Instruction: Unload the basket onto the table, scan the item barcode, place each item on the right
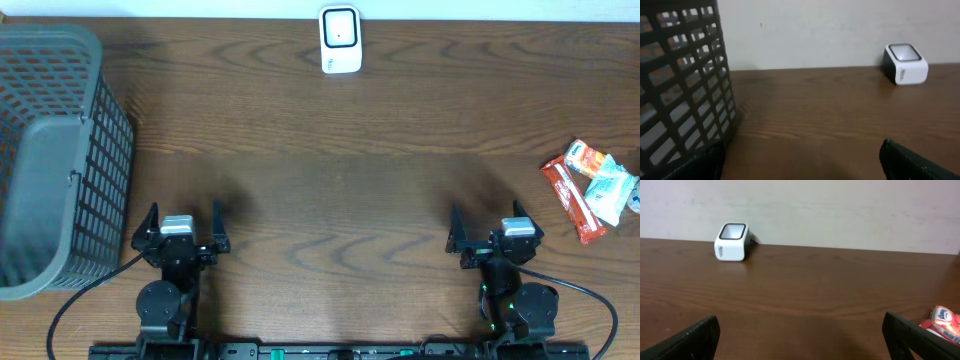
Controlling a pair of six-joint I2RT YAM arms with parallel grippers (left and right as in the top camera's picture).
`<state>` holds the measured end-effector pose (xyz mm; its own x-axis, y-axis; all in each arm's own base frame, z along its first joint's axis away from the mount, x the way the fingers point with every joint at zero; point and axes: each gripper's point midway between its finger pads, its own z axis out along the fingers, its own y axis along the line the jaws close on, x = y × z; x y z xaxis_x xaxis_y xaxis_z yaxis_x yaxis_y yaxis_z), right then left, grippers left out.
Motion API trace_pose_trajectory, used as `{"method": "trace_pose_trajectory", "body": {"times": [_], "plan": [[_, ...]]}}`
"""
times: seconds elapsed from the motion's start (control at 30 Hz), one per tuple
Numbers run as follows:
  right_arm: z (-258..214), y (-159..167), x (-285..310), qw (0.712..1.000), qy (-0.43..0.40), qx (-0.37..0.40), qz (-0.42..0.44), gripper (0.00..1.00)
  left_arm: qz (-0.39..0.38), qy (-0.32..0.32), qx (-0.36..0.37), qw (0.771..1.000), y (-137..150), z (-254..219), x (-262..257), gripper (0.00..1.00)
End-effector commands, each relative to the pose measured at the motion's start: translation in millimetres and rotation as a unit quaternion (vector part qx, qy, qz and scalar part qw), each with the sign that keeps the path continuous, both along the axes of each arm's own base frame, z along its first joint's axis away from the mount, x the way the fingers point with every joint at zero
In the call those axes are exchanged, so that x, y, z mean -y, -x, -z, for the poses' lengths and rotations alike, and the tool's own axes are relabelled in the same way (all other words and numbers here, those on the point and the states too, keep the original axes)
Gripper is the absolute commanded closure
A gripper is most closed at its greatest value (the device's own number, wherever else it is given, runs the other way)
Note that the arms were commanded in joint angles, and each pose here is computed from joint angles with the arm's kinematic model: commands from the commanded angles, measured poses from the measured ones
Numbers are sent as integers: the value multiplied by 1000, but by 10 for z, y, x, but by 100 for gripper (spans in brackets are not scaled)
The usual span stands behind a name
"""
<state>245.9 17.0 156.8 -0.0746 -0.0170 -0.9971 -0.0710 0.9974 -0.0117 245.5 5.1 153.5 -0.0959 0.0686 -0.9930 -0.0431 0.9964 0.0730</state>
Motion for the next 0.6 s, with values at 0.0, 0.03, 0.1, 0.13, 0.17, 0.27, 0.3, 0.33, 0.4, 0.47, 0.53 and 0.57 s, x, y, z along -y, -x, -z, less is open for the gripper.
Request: {"method": "trace_pose_trajectory", "body": {"times": [0.0, 0.03, 0.1, 0.13, 0.17, 0.27, 0.3, 0.33, 0.4, 0.47, 0.53, 0.57], "plan": [[6, 0, 32, 1000, 2, 0, 7, 1, 3, -31, -33, 999, 20, 171, -10, 2], [6, 0, 32, 1000, 2, 0, 7, 1, 1, -31, -33, 999, 20, 170, -15, 2], [6, 0, 32, 1000, 2, 0, 7, 1, -1, -30, -33, 999, 21, 171, -25, 2], [6, 0, 31, 1000, 2, 0, 7, 1, -1, -30, -33, 999, 21, 171, -29, 2], [6, 0, 32, 1000, 2, 0, 7, 1, 0, -30, -33, 999, 20, 170, -25, 2], [6, 0, 32, 1000, 2, 0, 7, 1, 9, -28, -33, 999, 19, 173, 7, 2], [6, 0, 32, 1000, 2, 0, 7, 1, 9, -28, -33, 999, 19, 173, 7, 2], [6, 0, 31, 1000, 2, 0, 7, 1, 9, -29, -33, 999, 19, 172, 7, 2], [6, 0, 32, 1000, 2, 0, 7, 1, 9, -29, -33, 999, 19, 173, 7, 2], [6, 0, 32, 1000, 2, 0, 7, 1, 9, -29, -33, 999, 19, 173, 7, 2], [6, 0, 32, 1000, 2, 0, 7, 1, 9, -28, -33, 999, 19, 173, 8, 2], [6, 0, 32, 1000, 2, 0, 7, 1, 9, -25, -33, 999, 19, 173, 7, 2]]}}
